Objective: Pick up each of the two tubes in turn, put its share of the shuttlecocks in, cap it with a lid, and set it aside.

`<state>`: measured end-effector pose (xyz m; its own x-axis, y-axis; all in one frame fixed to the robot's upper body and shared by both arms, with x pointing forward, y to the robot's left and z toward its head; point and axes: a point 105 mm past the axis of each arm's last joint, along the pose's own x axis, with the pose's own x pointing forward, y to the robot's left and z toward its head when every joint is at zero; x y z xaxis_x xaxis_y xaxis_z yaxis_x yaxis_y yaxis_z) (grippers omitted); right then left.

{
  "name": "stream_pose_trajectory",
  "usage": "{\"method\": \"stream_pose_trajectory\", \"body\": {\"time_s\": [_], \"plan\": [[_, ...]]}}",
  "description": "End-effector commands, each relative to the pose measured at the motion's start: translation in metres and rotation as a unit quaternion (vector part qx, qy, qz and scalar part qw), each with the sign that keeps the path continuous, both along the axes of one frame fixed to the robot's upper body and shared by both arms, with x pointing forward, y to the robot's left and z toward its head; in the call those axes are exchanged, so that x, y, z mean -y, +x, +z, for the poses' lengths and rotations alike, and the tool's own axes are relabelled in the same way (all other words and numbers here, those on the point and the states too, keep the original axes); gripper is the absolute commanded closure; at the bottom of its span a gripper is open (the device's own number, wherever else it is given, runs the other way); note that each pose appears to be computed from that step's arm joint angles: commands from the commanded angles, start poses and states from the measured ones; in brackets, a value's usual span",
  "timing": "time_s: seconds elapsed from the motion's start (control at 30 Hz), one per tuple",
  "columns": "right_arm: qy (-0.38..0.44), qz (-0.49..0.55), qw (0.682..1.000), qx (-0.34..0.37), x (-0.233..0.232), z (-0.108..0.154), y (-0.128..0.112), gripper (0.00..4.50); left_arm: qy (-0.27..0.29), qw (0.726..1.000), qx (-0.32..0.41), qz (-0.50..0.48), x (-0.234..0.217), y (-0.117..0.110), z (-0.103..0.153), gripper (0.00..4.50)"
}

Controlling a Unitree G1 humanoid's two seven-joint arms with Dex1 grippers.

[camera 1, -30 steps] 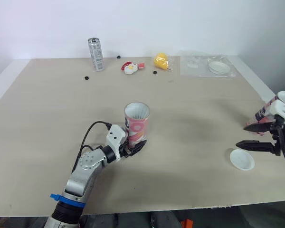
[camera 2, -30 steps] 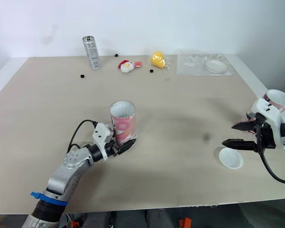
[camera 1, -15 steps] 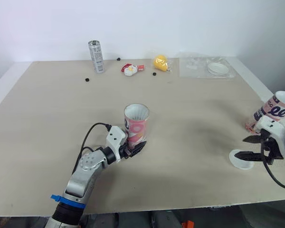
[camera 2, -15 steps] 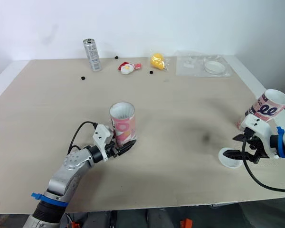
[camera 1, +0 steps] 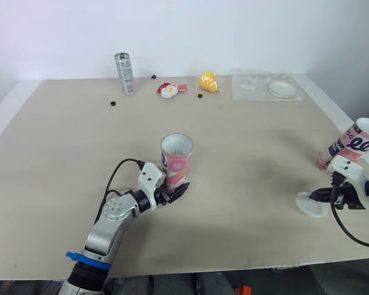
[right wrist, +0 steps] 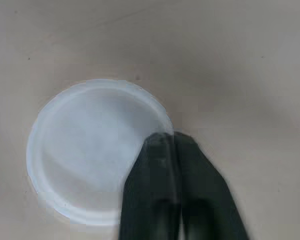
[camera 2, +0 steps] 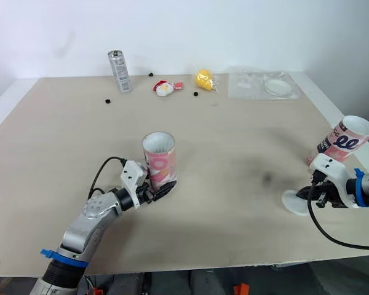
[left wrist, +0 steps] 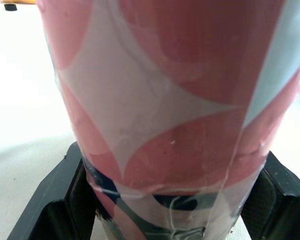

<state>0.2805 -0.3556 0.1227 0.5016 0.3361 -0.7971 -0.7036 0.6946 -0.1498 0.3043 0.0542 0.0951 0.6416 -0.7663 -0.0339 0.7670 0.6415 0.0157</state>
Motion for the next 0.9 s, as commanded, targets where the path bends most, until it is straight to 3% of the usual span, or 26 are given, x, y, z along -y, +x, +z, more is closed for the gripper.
{"method": "stream_pose_trajectory", "body": {"time_s": [0.03,0.2,0.33,0.5,0.6,0.73,0.9], "plan": [[0.017,0.021,1.0,0.012,-0.005,0.012,0.0,4.47,0.002,1.0,-0.009,-0.007,0.003,-0.001,-0.003,1.15],[0.132,0.116,0.984,0.032,-0.065,0.053,-0.001,4.47,0.0,1.0,-0.006,-0.01,0.004,0.0,-0.003,1.15],[0.229,0.24,0.941,0.072,-0.154,0.101,-0.004,4.47,-0.007,1.0,-0.002,-0.016,0.008,0.003,0.0,1.15],[0.289,0.313,0.89,0.162,-0.232,0.151,0.013,4.47,-0.027,0.999,0.005,-0.019,0.013,0.007,0.002,1.15],[0.293,0.329,0.878,0.188,-0.26,0.162,0.026,4.47,-0.02,1.0,-0.001,-0.024,0.017,0.007,-0.006,1.15],[0.283,0.308,0.885,0.206,-0.275,0.164,0.05,4.47,-0.008,1.0,-0.004,-0.03,0.019,0.006,-0.013,1.15],[0.265,0.309,0.89,0.208,-0.281,0.162,0.062,4.47,0.002,1.0,-0.001,-0.029,0.018,0.006,-0.017,1.15]]}}
